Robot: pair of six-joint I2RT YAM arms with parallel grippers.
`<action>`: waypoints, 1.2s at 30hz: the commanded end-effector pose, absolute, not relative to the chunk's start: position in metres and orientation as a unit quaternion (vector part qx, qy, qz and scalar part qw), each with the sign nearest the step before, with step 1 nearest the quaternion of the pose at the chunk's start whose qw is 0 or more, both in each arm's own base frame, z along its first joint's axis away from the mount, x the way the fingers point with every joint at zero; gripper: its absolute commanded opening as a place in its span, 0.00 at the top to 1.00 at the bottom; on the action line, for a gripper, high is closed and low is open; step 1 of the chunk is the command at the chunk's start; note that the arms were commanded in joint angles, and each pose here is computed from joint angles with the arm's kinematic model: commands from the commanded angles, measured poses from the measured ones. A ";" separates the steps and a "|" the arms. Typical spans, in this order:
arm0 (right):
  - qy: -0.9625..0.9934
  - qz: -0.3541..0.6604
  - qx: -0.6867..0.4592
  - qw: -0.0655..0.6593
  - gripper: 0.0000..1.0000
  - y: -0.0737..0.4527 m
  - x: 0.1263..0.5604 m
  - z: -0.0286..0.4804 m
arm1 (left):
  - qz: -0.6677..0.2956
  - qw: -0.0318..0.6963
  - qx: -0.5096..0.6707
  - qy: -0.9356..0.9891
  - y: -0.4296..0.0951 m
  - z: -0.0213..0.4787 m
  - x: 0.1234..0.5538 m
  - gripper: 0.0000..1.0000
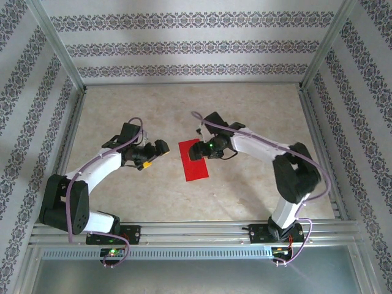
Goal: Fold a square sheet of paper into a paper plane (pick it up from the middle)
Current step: Move the paper to the center of the table, then third fold the triangle at the center of the table.
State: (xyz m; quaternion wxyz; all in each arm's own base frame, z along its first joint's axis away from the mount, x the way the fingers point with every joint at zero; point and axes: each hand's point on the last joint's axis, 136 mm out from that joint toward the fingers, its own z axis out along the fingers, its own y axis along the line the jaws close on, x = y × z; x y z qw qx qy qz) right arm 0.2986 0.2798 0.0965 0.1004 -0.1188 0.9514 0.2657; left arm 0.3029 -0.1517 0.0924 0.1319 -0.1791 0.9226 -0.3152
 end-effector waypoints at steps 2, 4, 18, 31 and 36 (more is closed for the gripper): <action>0.949 0.289 0.005 0.127 0.34 0.280 0.319 0.091 | -0.350 0.145 -0.196 0.905 -0.179 0.100 0.312 0.00; 0.949 0.294 0.010 0.112 0.38 0.282 0.318 0.082 | -0.357 0.143 -0.200 0.901 -0.188 0.098 0.311 0.01; 0.959 0.276 0.037 0.058 0.47 0.276 0.317 0.038 | -0.369 0.075 -0.228 0.898 -0.227 0.066 0.297 0.18; 0.965 0.257 0.047 0.013 0.50 0.266 0.305 0.005 | -0.379 0.024 -0.221 0.898 -0.243 0.043 0.289 0.50; 0.969 0.243 0.048 0.008 0.53 0.261 0.303 -0.001 | -0.384 0.014 -0.219 0.897 -0.247 0.037 0.286 0.55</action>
